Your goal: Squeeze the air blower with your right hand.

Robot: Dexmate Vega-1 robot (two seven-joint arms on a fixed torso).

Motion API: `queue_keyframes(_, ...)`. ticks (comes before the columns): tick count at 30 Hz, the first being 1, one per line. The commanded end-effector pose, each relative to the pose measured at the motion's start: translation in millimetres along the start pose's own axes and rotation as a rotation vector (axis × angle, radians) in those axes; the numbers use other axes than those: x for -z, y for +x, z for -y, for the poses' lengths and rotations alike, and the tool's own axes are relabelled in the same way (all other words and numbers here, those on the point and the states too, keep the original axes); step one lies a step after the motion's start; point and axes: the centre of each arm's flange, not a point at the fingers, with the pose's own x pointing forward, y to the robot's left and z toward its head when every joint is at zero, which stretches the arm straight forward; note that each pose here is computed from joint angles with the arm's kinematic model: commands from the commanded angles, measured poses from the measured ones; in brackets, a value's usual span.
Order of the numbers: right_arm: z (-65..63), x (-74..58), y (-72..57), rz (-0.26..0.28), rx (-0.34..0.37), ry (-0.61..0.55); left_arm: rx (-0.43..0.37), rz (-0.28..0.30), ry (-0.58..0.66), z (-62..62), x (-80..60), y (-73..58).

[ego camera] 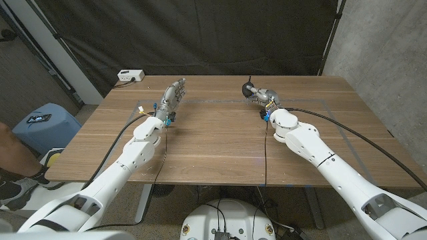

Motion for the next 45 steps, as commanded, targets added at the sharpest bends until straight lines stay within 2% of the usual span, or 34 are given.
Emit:
queue_keyframes(1,-4.5,-1.0,6.4,0.001,-0.044,0.029,-0.005,-0.004,-0.003,-7.1,-0.6,0.7)
queue_keyframes(11,-6.0,1.1,6.8,0.016,-0.072,0.051,0.000,-0.005,0.003,-7.4,-1.8,0.2)
queue_keyframes(28,0.7,3.3,9.7,0.012,-0.118,0.083,0.010,-0.005,-0.004,-1.4,-1.2,5.5)
queue_keyframes(45,1.1,1.5,14.5,0.020,-0.120,0.097,-0.001,-0.006,-0.002,-2.8,-1.5,2.4)
